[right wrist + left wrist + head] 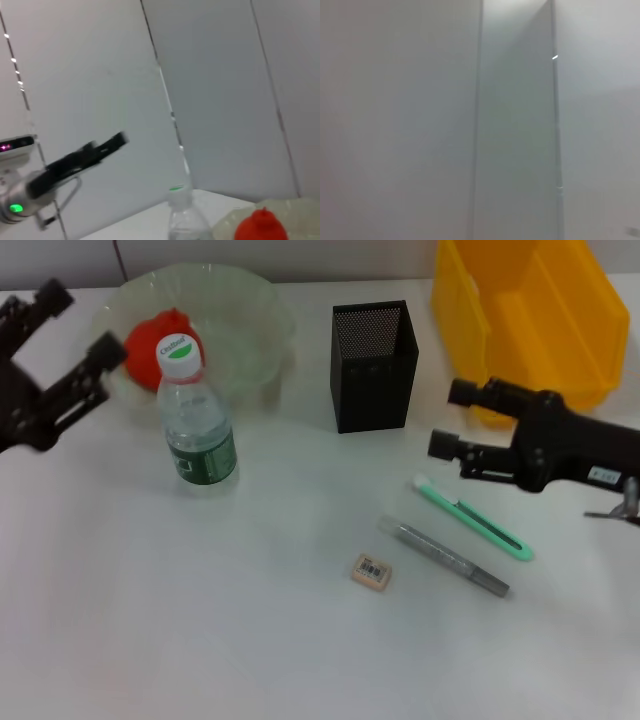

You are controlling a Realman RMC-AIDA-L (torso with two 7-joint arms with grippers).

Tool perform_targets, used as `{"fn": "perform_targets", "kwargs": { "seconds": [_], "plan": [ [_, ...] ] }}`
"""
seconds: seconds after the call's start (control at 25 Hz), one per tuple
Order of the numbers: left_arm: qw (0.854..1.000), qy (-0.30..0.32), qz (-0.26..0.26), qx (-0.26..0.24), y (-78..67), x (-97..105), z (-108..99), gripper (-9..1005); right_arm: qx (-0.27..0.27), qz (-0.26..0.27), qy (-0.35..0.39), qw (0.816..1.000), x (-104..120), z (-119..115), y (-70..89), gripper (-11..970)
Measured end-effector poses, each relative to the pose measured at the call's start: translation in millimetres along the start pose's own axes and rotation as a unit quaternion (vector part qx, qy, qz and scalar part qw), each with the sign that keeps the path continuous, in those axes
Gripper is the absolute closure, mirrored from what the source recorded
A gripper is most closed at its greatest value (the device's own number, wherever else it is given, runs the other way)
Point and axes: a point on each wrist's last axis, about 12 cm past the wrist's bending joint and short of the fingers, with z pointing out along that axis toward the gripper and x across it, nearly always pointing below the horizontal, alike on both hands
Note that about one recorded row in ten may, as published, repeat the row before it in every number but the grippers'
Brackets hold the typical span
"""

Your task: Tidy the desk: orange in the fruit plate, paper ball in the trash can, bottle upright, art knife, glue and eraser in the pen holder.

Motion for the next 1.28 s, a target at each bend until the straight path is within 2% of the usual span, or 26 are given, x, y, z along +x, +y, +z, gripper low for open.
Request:
{"fn": "perform_targets", "kwargs": {
  "seconds": [0.08,0.16,0.28,0.4,0.52,0.56,0.64,0.72,0.84,1.12,1.28],
  "plan": [
    [0.999,0.021,-0.009,0.043,-0.5,-5.5,-8.0,207,0.007,-0.003,0.011,1.0,-16.0,-5.2,-6.5,129],
    [0.994,0.06,-0.021,0.092,-1.2,-6.6,-12.3,209,0.011,-0.001,0.046,0.999,-41.1,-11.0,-12.6,129],
    [0.979,0.129,-0.044,0.152,-4.8,0.1,-11.0,211,0.027,0.022,0.159,0.987,-84.1,-11.8,-12.4,129],
    [0.971,0.161,-0.053,0.166,-7.9,7.9,-8.1,211,0.075,0.029,0.286,0.955,-125.4,-0.3,-2.3,130],
    [0.971,0.168,-0.056,0.162,-9.9,12.8,-5.6,211,0.125,0.021,0.394,0.91,-153.7,23.7,10.3,130],
    [0.971,0.169,-0.056,0.161,-10.4,13.9,-5.2,211,0.133,0.018,0.419,0.898,-157.2,30.1,13.3,131],
    [0.969,0.174,-0.058,0.165,-11.8,15.8,-3.9,211,0.143,0.006,0.481,0.865,-157.4,54.3,18.5,131],
    [0.965,0.183,-0.061,0.176,-13.6,18.1,-1.2,211,0.15,-0.01,0.53,0.834,-146.8,76.9,20.4,137],
    [0.958,0.204,-0.065,0.193,-14.8,22.3,3.2,211,0.162,-0.033,0.566,0.808,-128.2,102.9,18.3,156],
    [0.951,0.231,-0.064,0.193,-12.8,28.1,7.0,211,0.168,-0.037,0.583,0.794,-92.0,130.9,7.4,199],
    [0.952,0.238,-0.063,0.183,-12.8,31.9,8.6,211,0.178,-0.039,0.58,0.794,-77.9,137.9,0.7,224]
  ]
}}
